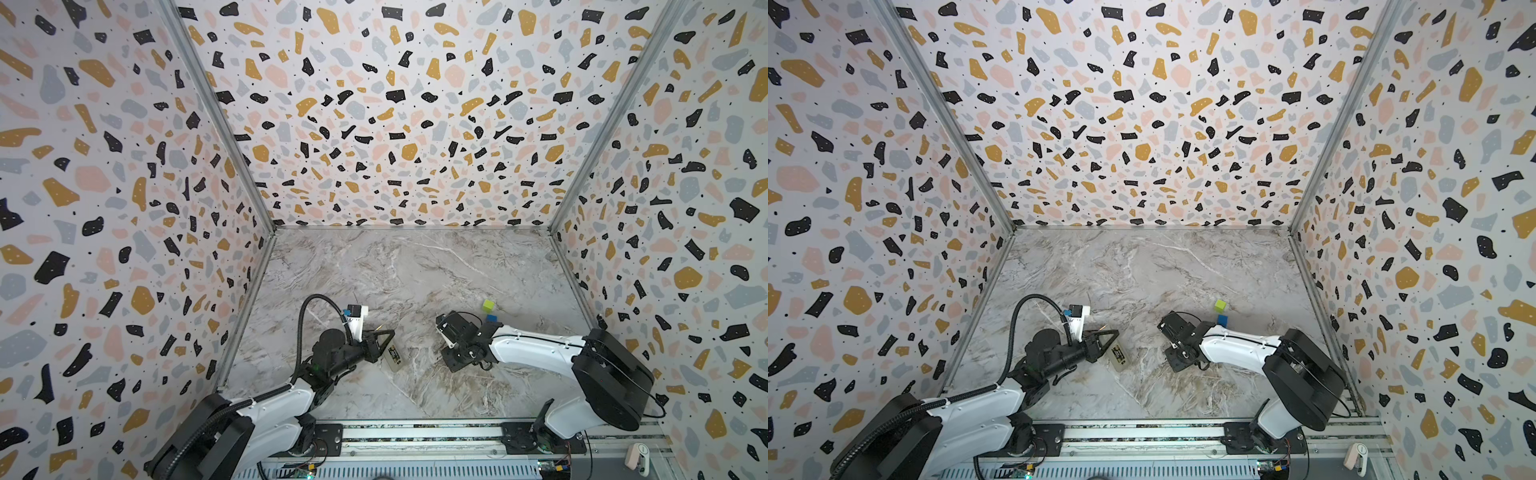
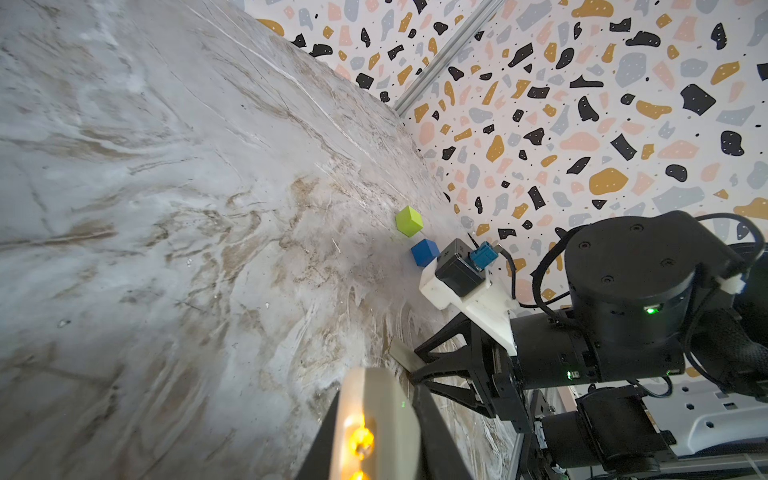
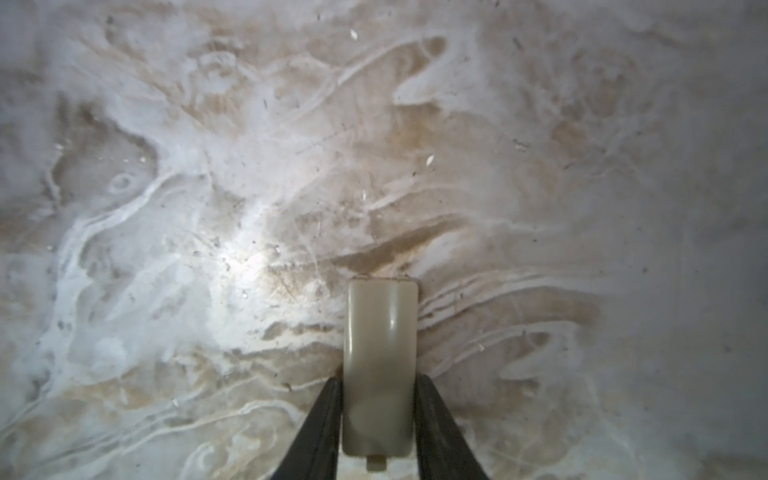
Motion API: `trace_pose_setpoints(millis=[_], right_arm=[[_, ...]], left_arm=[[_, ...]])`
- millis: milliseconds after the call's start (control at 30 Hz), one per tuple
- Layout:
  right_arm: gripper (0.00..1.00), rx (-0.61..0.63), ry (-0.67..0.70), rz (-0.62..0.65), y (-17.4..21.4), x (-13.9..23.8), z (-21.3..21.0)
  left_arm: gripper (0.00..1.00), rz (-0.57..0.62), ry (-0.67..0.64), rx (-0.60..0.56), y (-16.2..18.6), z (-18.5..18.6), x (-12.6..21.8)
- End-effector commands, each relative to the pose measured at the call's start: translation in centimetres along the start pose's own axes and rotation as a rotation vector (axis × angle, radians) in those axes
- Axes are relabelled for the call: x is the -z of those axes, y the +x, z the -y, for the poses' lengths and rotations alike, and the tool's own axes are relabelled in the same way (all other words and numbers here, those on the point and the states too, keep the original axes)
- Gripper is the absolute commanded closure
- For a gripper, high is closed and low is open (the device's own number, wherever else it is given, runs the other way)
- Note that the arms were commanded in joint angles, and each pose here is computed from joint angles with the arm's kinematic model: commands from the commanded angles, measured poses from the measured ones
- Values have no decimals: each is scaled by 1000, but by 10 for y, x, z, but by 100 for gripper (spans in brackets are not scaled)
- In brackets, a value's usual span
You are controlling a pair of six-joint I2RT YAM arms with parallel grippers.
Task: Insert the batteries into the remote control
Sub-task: 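Lift the battery cover with the right gripper and turn it toward the remote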
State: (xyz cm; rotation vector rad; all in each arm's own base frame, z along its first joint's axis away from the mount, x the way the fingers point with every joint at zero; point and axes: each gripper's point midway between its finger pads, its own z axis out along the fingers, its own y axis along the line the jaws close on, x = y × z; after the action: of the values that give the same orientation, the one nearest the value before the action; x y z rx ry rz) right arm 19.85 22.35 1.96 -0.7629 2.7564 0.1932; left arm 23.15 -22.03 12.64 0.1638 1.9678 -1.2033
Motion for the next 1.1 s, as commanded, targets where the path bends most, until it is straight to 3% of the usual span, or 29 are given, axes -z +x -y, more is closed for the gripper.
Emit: trace_pose_setpoints(millis=[0, 500, 1067], right_arm=[[67, -1, -3, -60, 20, -3, 3], [63, -12, 36, -71, 25, 4, 2], [71, -18, 45, -64, 27, -1, 4]], left_arm=[[100, 52, 48, -39, -13, 13, 0], [100, 58, 58, -43, -15, 17, 2], [100, 58, 63, -46, -15, 18, 2]])
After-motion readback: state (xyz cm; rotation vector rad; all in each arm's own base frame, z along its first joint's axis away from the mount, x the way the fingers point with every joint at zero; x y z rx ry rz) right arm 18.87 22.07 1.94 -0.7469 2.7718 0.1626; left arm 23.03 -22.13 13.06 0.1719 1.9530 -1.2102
